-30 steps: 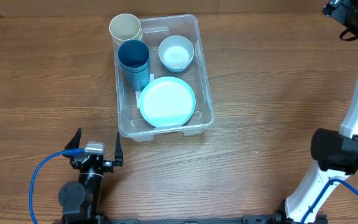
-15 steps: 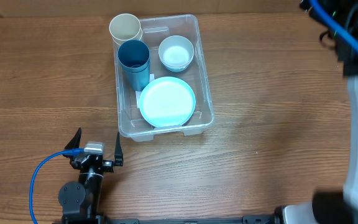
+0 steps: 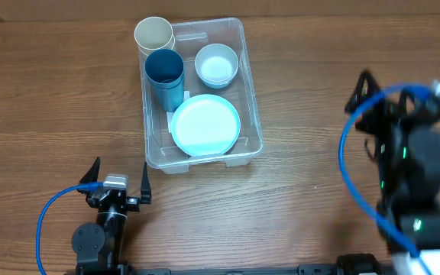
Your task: Pack container
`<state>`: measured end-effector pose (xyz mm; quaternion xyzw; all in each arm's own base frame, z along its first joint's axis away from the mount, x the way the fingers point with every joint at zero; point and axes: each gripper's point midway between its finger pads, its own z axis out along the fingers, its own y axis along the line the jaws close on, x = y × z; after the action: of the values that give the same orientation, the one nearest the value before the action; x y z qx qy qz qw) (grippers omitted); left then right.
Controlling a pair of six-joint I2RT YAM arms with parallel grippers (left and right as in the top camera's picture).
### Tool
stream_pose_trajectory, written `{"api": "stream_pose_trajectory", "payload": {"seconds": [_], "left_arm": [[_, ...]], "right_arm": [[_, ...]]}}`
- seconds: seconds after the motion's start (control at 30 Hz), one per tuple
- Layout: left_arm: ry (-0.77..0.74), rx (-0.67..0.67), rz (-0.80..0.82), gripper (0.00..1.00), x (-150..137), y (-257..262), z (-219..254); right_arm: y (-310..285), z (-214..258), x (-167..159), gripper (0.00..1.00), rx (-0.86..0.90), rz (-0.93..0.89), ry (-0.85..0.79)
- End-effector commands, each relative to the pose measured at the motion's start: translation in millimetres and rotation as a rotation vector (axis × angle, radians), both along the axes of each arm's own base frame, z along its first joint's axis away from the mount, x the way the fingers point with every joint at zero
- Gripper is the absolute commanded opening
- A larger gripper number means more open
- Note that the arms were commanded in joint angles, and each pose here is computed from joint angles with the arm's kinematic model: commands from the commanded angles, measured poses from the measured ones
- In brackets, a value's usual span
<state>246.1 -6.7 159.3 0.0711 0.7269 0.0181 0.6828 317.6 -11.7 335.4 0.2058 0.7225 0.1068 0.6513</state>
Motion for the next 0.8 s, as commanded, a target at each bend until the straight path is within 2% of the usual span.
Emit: {"api": "stream_pose_trajectory", "payload": {"seconds": [0.0, 0.13, 0.37, 0.77], "left_arm": [[-0.004, -0.010, -0.004, 1.00, -0.4, -0.3, 0.2], [-0.004, -0.010, -0.004, 1.00, -0.4, -0.3, 0.2], [-0.004, -0.010, -0.004, 1.00, -0.4, -0.3, 0.2], [-0.004, -0.010, -0.004, 1.00, -0.4, -0.3, 0.2]], "right_arm": [[1.1, -35.3, -25.2, 1.00, 0.004, 0.012, -0.036], [2.7, -72.9, -46.6, 1.00, 0.008, 0.028, -0.081], [7.6, -129.3, -58.0, 1.00, 0.010, 0.061, -0.054], [7.4, -151.9, -68.2, 1.00, 0.012, 0.064, -0.158]]}}
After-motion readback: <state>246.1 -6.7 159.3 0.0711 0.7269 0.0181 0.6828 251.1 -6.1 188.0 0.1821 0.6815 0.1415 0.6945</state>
